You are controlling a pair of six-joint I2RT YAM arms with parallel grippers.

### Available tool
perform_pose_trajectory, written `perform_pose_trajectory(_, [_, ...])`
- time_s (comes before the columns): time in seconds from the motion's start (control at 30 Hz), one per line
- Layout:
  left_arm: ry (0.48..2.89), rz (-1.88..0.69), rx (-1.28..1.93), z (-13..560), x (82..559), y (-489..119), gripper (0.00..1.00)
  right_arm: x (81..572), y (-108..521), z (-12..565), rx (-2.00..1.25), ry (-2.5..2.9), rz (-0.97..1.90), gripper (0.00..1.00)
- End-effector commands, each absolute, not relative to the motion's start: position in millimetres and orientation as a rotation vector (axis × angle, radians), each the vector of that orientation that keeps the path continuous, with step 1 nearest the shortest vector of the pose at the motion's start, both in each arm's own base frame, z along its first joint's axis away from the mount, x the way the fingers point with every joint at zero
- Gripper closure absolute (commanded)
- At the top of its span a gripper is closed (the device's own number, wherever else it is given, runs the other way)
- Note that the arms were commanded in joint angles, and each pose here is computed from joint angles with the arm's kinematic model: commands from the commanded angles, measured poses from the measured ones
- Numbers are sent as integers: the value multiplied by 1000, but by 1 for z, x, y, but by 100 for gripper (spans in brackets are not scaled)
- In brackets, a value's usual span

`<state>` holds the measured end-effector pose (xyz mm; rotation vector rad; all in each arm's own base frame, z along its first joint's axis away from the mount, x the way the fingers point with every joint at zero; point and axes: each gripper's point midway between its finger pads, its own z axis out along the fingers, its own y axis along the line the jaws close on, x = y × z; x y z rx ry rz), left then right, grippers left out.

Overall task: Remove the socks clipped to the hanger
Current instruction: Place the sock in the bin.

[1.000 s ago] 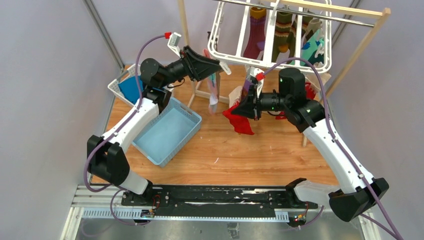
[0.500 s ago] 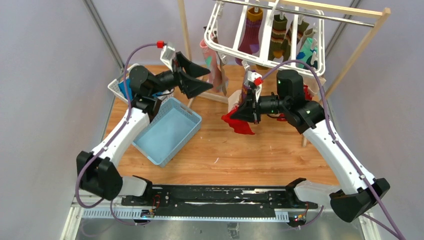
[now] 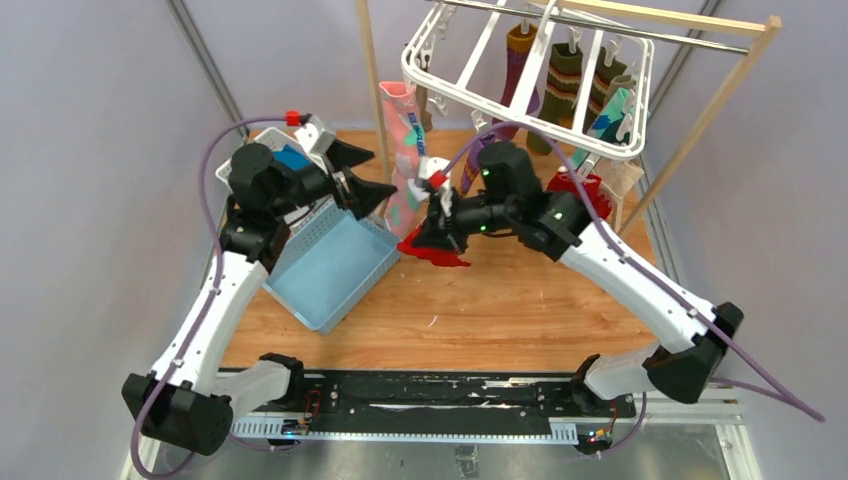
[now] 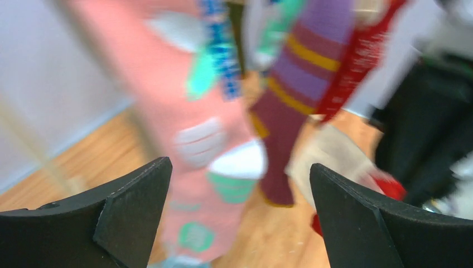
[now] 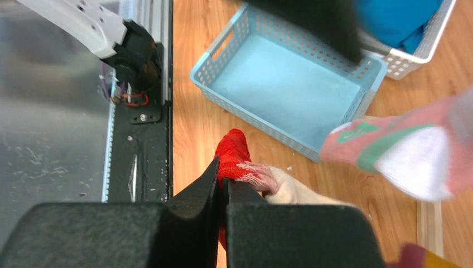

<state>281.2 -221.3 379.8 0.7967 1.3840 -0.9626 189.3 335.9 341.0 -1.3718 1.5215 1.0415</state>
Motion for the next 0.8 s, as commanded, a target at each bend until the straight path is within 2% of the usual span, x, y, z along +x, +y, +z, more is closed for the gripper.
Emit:
perform_pose_trajectory(0.0, [1552,-613,415,386,331,-132,1,198,359,312,-1436,1567,824,100])
perform_pose_trajectory(0.07, [1581,-570,207,394,347,-82,1,205,372,305,-1419,1578,802,100])
perform_pose_trajectory(0.2, [1609,-494,26,399,358,-33,1,218,404,289,-1436,1594,741,100])
perform_pose_trajectory(0.43, [1604,-320,-123,405,359,16,1,241,466,261,-1487,1624,693,100])
perform_pose_trajectory(0.6, [1567,-269,-140,416,350,24,0,251,505,237,-1536,1652,717,100])
perform_pose_trajectory(0.7, [1541,-236,-135,424,343,26,0,257,524,213,-1565,1677,704,95])
perform_pose_trajectory(0.77, [1529,-217,-124,428,339,26,0,263,530,205,-1573,1687,686,83])
